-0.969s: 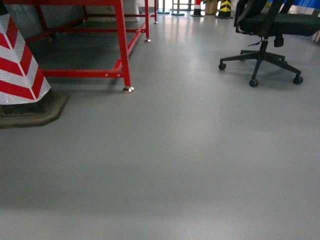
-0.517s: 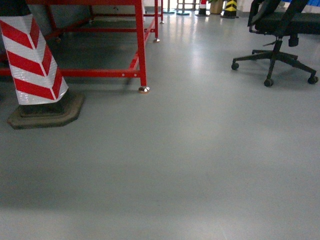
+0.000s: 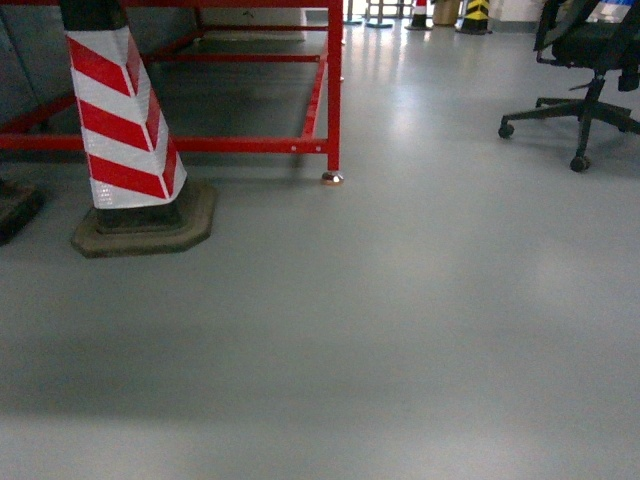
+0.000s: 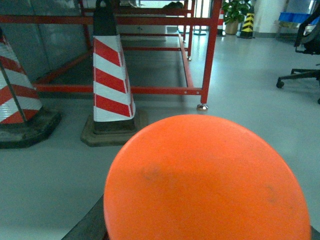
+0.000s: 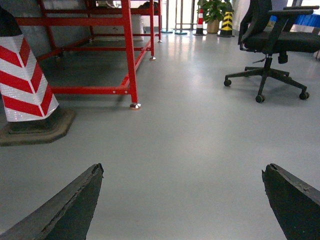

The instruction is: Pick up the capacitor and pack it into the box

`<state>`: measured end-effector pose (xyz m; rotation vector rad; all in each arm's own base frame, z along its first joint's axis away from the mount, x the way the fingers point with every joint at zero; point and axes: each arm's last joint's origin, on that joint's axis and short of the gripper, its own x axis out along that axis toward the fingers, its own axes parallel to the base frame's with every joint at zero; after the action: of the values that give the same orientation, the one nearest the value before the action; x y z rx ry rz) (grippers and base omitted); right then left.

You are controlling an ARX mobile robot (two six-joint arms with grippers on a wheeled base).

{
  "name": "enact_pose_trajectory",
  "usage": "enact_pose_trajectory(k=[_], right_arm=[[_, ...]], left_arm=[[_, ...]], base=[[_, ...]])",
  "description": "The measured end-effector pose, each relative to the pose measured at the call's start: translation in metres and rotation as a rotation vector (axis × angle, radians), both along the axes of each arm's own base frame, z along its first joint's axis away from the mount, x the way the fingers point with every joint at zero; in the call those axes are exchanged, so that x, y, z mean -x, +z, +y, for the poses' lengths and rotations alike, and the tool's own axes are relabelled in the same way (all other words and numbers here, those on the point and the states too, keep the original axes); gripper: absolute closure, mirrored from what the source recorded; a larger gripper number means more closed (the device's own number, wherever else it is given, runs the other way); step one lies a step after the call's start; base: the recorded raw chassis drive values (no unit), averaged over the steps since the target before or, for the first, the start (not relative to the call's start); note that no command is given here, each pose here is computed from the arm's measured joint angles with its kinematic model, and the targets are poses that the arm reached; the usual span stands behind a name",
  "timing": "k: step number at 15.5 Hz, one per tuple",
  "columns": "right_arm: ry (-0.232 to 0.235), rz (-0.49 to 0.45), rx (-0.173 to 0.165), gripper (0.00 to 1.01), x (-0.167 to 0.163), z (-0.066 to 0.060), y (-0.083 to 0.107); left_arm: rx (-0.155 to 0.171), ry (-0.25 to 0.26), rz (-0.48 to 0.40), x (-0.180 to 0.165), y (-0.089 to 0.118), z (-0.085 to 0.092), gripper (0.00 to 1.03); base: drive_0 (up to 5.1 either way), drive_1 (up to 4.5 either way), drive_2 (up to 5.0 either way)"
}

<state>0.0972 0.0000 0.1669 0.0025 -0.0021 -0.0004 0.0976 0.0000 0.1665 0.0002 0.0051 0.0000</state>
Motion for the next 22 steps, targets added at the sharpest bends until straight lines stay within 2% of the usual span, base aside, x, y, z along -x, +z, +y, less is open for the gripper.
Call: enact_pose_trajectory(k=[22], right_arm=[[0.0,-0.002,0.0,0.03,0.0,0.0,0.0002]], left_arm=[[0.0,0.001,-0.002,0.0,0.0001,0.0,0.59]], base=[[-5.0,2.47,2.5]])
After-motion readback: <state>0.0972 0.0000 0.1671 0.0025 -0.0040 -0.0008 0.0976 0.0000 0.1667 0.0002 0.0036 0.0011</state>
